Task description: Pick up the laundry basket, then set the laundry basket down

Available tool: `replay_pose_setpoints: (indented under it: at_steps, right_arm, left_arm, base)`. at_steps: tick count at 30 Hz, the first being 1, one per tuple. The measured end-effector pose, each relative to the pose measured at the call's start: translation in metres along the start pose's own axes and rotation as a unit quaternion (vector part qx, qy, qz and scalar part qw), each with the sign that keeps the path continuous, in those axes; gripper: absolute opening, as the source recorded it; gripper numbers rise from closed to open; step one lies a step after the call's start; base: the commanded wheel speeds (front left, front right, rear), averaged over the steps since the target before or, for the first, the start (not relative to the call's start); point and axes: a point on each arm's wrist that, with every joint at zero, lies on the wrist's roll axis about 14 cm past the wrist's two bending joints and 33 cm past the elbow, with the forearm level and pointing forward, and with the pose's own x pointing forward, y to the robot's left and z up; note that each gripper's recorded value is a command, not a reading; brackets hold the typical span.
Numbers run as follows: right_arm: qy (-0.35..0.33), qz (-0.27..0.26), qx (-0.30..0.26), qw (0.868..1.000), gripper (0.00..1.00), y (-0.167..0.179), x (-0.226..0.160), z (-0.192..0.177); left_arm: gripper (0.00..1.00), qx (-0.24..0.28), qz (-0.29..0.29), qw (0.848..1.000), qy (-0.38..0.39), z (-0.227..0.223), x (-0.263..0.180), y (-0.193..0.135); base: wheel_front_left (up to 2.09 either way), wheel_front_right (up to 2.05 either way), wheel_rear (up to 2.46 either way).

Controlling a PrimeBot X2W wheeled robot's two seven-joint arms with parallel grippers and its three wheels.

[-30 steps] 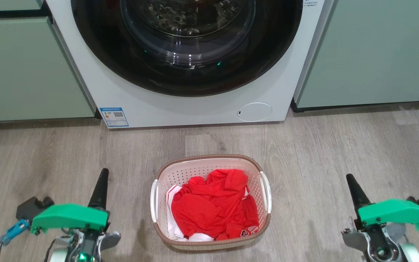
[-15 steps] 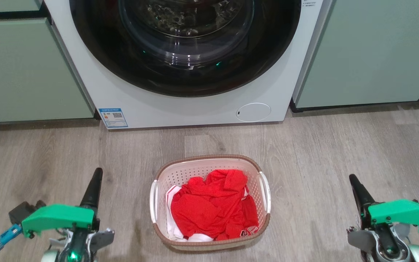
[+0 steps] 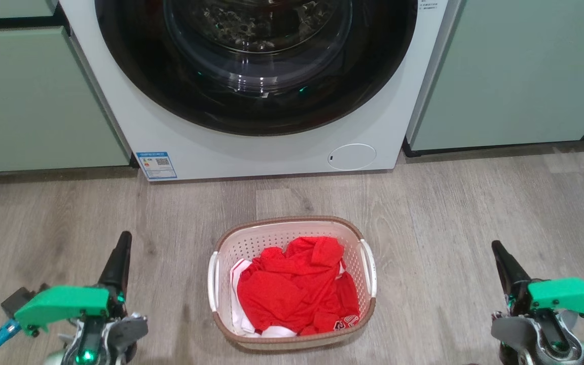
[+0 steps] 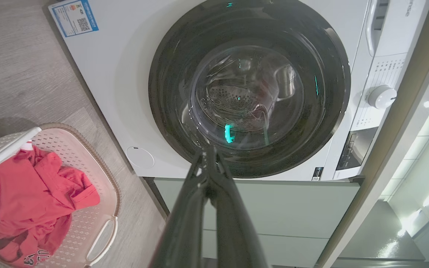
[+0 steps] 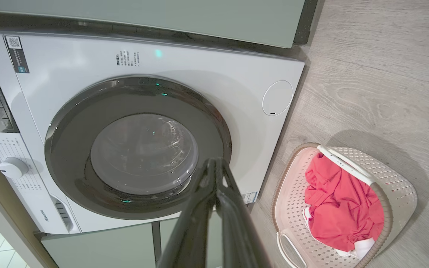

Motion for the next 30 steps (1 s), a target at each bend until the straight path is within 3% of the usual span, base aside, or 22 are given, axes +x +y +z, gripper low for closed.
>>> replay_pose_setpoints:
  at_steps: [11, 30]
  right_arm:
    - [-0.003, 0.01, 0.048, 0.999, 0.0, 0.0058, 0.0025, 0.0066]
    - [-0.003, 0.01, 0.049, 0.999, 0.0, 0.0057, 0.0024, 0.0076]
  left_arm:
    - [0.0, -0.057, -0.012, 0.998, -0.007, 0.0085, 0.0009, -0.003]
    - [0.0, -0.058, -0.013, 0.998, -0.01, 0.0098, 0.0014, -0.0039]
  base:
    - [0.0, 0.0, 0.0]
    - [0.0, 0.0, 0.0]
